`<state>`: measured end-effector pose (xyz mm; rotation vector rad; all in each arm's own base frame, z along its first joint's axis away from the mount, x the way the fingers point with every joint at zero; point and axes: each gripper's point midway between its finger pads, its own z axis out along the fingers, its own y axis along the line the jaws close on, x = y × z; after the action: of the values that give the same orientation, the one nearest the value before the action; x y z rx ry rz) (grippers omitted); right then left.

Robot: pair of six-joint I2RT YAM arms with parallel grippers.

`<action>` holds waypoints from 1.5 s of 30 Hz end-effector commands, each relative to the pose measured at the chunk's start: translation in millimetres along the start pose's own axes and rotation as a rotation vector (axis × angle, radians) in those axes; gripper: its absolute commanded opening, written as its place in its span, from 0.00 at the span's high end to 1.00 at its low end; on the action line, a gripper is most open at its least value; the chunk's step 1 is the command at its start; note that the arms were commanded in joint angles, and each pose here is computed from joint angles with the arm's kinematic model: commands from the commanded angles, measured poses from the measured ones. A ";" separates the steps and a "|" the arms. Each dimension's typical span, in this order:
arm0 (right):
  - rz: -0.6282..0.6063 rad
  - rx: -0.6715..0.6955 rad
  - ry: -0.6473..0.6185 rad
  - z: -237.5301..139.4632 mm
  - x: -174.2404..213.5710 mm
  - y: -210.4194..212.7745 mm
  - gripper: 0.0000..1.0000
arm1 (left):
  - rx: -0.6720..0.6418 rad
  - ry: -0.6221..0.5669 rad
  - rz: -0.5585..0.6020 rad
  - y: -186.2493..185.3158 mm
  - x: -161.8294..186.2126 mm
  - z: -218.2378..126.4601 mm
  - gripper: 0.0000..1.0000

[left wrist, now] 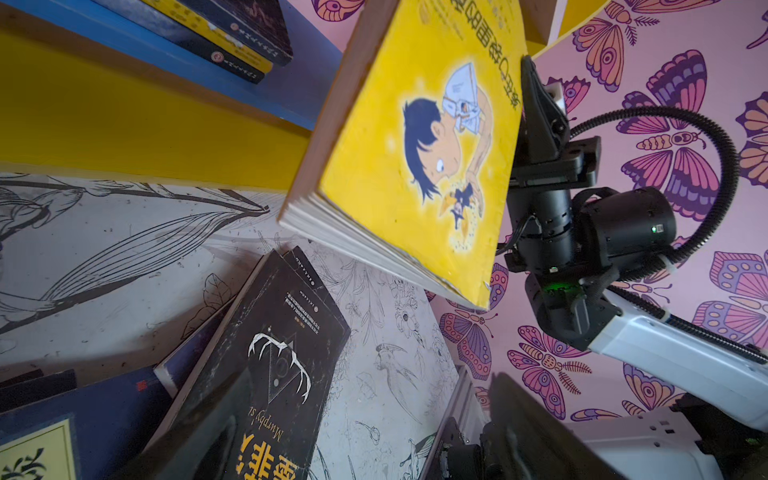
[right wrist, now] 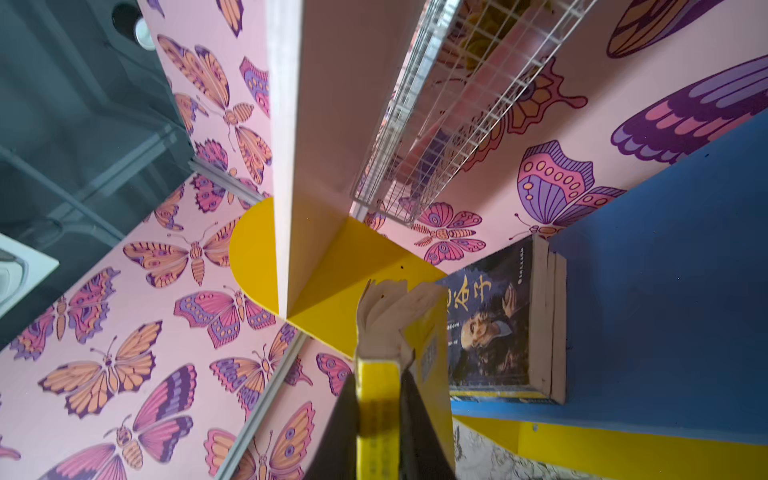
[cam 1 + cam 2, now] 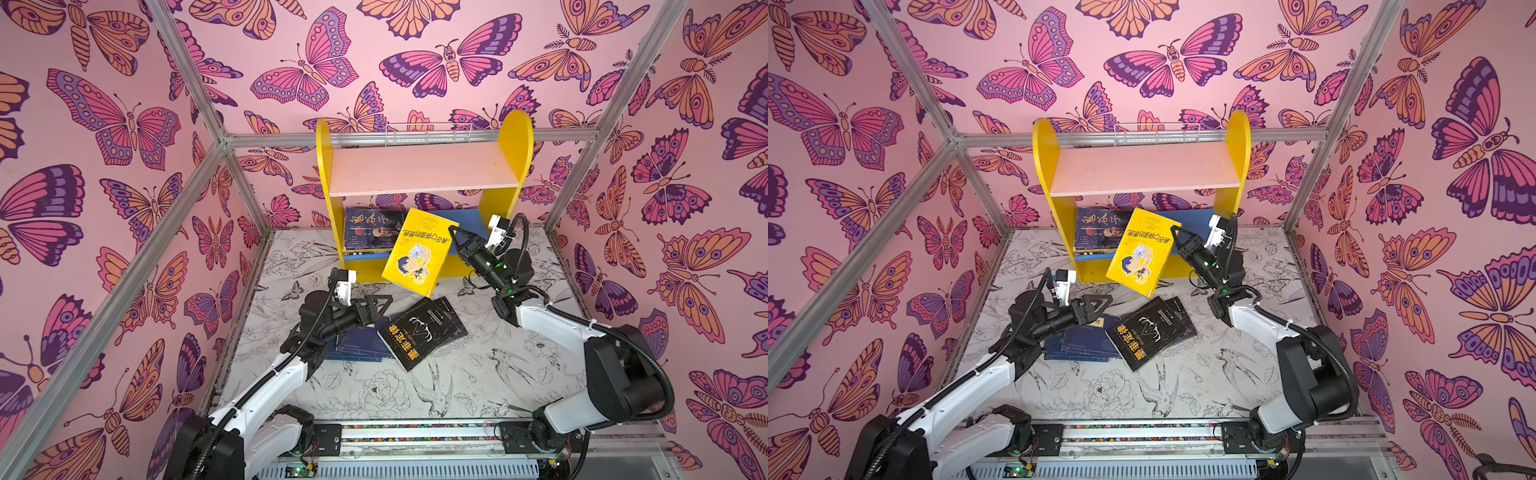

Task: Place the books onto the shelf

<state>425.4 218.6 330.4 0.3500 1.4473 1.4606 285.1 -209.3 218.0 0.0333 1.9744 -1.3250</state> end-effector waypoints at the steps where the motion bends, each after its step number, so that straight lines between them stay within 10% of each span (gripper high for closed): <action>1: 0.085 -0.178 -0.164 6.4 -25.2 37.9 1.00 | 0.065 -0.002 0.021 -11.7 -3.0 2.7 0.09; 26: 0.075 -0.250 -0.100 15.8 25.0 70.9 1.00 | 0.201 -0.090 0.054 -66.4 -46.8 43.7 0.06; 39: -0.106 -0.067 0.137 -7.0 90.8 47.8 1.00 | 0.154 -0.278 0.048 -76.9 -87.1 22.4 0.85; 45: -0.226 0.064 0.219 -19.6 107.3 24.5 1.00 | 0.149 -0.259 0.087 -81.4 -83.8 10.8 1.00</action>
<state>379.8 256.5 347.5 0.2593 1.4208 1.3067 324.6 -229.4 267.1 -0.0905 1.8427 -1.3396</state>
